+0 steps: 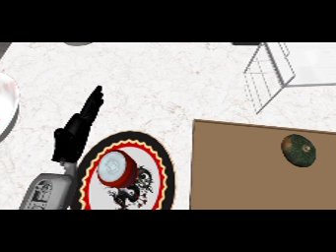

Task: Pick the bell pepper from the tray and place it in the tiered shelf

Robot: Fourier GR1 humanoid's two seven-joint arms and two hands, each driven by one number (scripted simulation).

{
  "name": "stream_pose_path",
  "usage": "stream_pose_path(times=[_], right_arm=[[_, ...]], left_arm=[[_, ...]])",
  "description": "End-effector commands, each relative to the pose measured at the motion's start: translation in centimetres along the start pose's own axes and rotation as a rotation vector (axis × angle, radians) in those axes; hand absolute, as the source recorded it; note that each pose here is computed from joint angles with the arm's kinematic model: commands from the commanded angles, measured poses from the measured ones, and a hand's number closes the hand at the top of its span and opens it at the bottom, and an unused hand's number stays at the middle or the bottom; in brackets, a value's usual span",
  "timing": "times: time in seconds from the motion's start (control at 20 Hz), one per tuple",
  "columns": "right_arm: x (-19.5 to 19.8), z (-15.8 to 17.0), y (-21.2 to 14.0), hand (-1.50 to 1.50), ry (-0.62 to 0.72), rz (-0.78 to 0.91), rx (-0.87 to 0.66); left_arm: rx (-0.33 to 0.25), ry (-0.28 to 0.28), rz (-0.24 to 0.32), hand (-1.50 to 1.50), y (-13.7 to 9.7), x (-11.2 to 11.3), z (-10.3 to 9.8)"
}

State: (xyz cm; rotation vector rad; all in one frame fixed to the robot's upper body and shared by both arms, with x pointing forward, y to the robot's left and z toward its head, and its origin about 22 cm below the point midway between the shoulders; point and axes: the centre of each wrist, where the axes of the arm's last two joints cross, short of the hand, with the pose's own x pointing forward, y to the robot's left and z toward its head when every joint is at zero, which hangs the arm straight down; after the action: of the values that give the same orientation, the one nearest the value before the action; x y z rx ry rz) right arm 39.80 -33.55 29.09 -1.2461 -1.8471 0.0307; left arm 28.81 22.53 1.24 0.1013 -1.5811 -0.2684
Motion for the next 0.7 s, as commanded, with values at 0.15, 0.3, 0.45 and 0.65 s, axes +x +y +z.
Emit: stream_pose_path(times=[0.15,0.3,0.45,0.65], right_arm=[[-2.4,0.0,1.2,1.50,-0.010,-0.020,0.004],[-4.0,-1.6,-0.9,-1.50,0.138,0.279,-0.099],[-5.9,-0.7,0.8,-1.50,0.177,0.282,-0.098],[-5.9,-1.1,-1.1,-1.50,0.194,0.181,-0.119]], left_arm=[[0.022,-0.004,-0.018,0.00,-1.0,1.1,0.2],[0.004,-0.013,-0.003,0.00,0.3,1.2,0.0],[-0.022,0.009,0.015,0.00,0.3,1.2,-0.9],[0.005,-0.004,0.015,0.00,-1.3,1.1,0.8]])
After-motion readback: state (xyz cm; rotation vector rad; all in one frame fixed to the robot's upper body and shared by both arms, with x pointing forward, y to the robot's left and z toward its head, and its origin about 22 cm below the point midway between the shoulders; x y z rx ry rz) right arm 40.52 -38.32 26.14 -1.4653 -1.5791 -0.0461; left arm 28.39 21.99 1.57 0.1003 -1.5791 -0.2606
